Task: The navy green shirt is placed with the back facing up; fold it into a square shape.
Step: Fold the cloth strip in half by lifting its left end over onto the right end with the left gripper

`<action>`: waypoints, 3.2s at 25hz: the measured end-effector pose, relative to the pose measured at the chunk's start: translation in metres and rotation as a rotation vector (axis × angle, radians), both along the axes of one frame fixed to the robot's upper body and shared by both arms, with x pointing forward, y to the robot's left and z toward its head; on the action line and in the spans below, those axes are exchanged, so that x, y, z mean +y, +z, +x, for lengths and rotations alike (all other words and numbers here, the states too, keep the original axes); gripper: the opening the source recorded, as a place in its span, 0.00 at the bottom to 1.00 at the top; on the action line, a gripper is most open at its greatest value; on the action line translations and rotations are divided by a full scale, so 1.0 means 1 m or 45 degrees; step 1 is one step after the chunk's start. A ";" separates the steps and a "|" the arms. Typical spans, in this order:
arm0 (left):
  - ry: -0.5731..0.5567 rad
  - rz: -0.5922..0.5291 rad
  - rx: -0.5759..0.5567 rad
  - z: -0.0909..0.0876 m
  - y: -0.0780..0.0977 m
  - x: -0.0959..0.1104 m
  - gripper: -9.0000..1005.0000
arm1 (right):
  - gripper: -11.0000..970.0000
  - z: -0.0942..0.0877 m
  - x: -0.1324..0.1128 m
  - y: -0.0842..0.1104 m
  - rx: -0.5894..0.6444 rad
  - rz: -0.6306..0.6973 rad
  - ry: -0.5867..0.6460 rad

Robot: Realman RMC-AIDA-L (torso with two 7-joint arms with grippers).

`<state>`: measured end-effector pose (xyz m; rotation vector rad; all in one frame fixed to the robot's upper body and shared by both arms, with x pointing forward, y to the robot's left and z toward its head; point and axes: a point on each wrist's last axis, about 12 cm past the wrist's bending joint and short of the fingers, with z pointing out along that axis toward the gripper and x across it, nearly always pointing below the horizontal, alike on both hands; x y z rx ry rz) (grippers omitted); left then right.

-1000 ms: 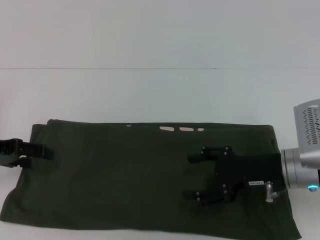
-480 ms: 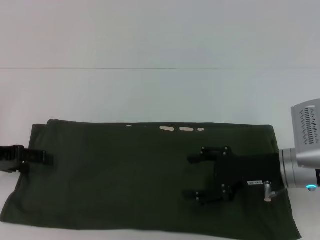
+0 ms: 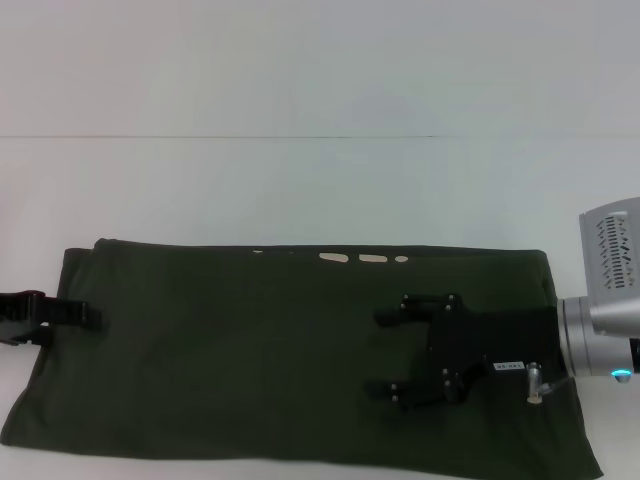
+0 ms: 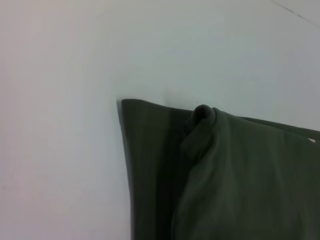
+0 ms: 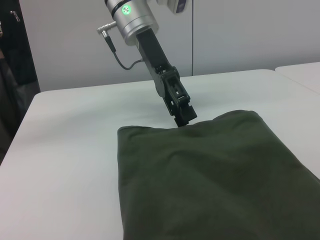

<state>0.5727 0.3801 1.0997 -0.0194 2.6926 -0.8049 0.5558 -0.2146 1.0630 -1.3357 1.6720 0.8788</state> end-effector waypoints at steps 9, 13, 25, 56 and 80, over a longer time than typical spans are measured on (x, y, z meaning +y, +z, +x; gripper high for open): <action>0.031 0.029 -0.006 -0.002 0.007 0.012 0.91 | 0.94 0.001 0.000 0.000 0.000 -0.003 -0.005; 0.029 0.058 0.009 -0.003 0.005 0.015 0.91 | 0.94 0.001 0.000 0.000 -0.001 -0.005 -0.007; 0.043 0.099 0.003 -0.003 -0.003 0.014 0.91 | 0.94 0.001 0.002 -0.001 0.001 -0.007 -0.011; -0.010 0.094 0.034 -0.005 -0.010 0.003 0.91 | 0.94 0.000 0.002 -0.004 0.012 -0.012 -0.015; -0.087 0.002 0.067 -0.001 -0.015 -0.029 0.90 | 0.94 0.000 0.002 -0.005 0.017 -0.018 -0.015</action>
